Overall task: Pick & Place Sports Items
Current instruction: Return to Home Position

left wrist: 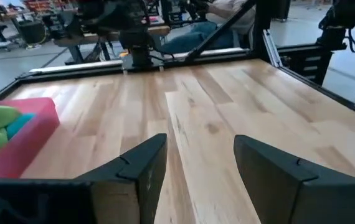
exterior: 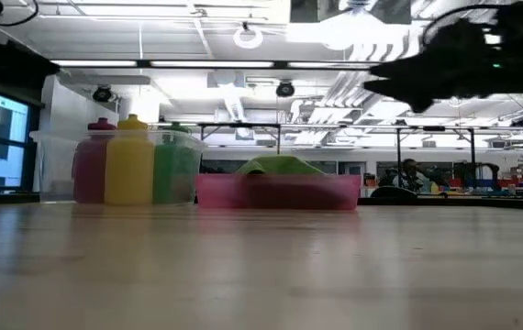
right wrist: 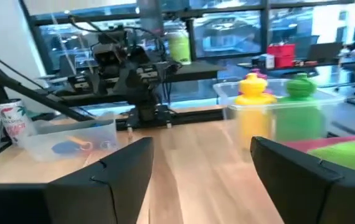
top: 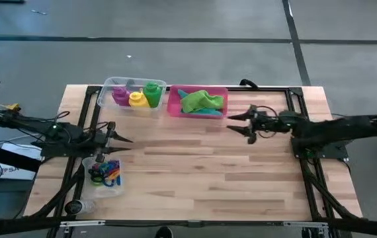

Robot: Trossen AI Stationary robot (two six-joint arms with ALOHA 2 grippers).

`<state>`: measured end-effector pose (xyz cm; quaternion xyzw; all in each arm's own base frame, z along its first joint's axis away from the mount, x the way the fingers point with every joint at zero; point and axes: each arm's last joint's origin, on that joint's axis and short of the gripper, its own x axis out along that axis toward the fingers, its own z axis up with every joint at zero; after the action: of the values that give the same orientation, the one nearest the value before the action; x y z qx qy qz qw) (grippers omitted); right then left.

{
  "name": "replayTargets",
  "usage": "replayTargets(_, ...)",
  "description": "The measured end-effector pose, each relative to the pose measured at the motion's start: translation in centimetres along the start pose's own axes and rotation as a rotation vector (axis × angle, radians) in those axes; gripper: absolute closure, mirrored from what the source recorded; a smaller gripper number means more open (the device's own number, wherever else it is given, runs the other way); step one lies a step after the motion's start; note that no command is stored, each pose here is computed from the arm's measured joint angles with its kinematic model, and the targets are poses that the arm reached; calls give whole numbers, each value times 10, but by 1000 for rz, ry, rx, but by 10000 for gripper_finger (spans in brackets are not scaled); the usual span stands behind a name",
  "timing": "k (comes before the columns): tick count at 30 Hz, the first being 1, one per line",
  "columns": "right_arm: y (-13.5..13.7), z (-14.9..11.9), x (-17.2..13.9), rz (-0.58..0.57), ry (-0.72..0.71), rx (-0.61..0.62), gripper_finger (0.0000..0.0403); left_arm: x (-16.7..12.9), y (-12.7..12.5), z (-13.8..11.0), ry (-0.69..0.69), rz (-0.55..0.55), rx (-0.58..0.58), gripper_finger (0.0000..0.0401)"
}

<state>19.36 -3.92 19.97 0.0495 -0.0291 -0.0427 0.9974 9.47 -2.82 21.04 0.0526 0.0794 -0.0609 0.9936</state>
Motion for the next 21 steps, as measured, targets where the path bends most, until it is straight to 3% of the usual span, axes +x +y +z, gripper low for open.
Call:
replayTargets(11,3,-21,-53,-59,-78,-3,188,2,-1,-4,0,-1,-3,249)
replayTargets(21,3,-27,-66,-80,18,28,188,10,-4,-23,-2,-4,-27,261)
